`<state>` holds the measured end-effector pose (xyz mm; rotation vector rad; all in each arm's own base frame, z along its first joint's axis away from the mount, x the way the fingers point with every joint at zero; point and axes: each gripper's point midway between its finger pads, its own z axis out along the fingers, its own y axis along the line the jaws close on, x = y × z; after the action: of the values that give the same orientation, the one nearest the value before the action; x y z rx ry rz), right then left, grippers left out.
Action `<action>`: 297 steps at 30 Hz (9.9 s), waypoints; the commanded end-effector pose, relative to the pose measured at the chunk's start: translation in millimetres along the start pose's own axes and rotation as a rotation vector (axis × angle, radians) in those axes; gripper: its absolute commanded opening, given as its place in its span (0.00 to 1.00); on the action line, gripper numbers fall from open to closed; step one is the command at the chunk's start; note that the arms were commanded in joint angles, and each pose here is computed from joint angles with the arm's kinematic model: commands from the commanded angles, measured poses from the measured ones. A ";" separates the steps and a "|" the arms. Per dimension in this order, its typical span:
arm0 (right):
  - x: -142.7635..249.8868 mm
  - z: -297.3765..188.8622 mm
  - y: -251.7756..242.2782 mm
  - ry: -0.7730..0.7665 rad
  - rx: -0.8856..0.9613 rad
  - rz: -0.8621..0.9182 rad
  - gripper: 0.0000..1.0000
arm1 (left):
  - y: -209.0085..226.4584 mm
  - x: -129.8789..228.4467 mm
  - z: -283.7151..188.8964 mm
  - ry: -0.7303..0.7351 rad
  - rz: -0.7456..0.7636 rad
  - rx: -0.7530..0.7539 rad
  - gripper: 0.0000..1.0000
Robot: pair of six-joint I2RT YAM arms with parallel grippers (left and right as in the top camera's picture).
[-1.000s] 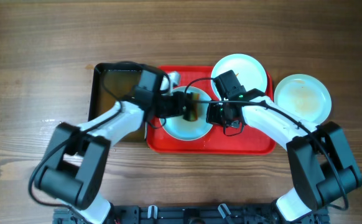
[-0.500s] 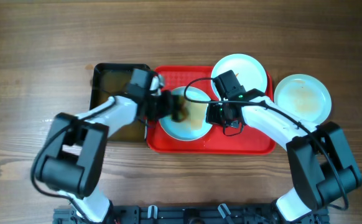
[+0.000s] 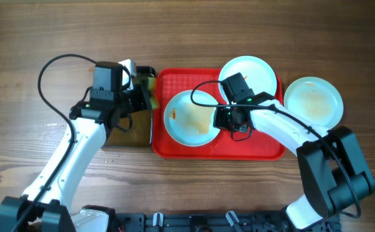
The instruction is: Clean dirty plates on tray and stack at the side
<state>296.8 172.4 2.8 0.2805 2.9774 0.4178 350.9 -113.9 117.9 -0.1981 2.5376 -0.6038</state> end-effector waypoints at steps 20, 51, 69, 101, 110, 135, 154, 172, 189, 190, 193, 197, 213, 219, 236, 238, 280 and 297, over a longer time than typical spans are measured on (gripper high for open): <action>-8.2 -0.5 4.0 -0.046 -0.013 -0.031 0.12 | 78.0 20.7 36.0 0.100 -0.023 -0.299 0.04; -5.0 -0.4 3.2 -0.031 -0.012 -0.030 0.12 | 40.7 38.4 48.6 0.266 -0.042 0.040 0.04; -5.1 -0.4 3.3 -0.031 -0.013 -0.029 0.13 | 92.7 36.6 45.0 0.235 0.069 -0.243 0.65; -3.4 -0.4 5.4 -0.022 -0.025 -0.030 0.13 | 104.5 81.7 38.8 0.475 -0.013 -0.299 0.53; -3.5 -0.4 5.4 -0.023 -0.025 -0.030 0.13 | 107.4 60.4 46.2 0.388 0.019 -0.316 0.04; -61.1 -115.1 5.6 -0.462 0.107 -0.378 0.04 | 107.5 64.0 32.9 0.443 -0.014 -0.358 0.54; -58.1 -188.2 104.6 -0.837 0.668 -1.232 0.04 | 107.4 63.2 33.3 0.439 -0.013 -0.357 0.54; -102.4 -171.5 8.0 -0.769 0.382 -0.384 0.04 | 107.3 63.2 33.4 0.439 -0.014 -0.356 0.54; -75.9 -191.1 -286.5 -0.519 0.249 0.819 0.04 | 107.3 63.2 33.4 0.439 -0.014 -0.356 0.54; -64.8 -187.4 -298.7 -0.505 0.288 0.853 0.04 | 107.3 63.3 33.3 0.439 -0.014 -0.356 0.54; -59.5 -181.8 -306.8 -0.500 0.305 0.834 0.04 | 107.3 63.2 33.4 0.439 -0.014 -0.356 0.54; -61.8 -182.5 -306.5 -0.506 0.301 0.819 0.20 | 107.3 63.3 33.3 0.439 -0.014 -0.356 0.54; -91.8 -136.9 -131.2 -0.355 -0.148 0.162 0.96 | 107.4 63.0 33.4 0.438 -0.013 -0.356 0.54; -79.5 -66.0 -118.8 -0.211 0.017 0.255 0.82 | 107.4 63.1 33.4 0.439 -0.013 -0.356 0.54; -58.3 -16.3 -110.1 -0.035 -0.051 0.265 0.04 | 107.0 60.7 34.7 0.428 -0.011 -0.354 0.59; -45.5 -14.3 -99.1 0.016 -0.069 0.226 0.04 | 107.0 60.7 34.7 0.428 -0.011 -0.353 0.60; -6.6 -1.2 -46.4 0.110 -0.062 0.073 0.04 | 94.3 71.6 42.8 0.469 0.022 -0.326 0.17; -6.2 -1.2 -46.7 0.112 -0.061 0.073 0.04 | 83.5 29.4 59.1 0.302 0.058 -0.274 1.00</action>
<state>302.0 127.3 0.8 0.3618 3.0280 0.5702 347.6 -60.9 11.7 -0.1447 2.9393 -0.1978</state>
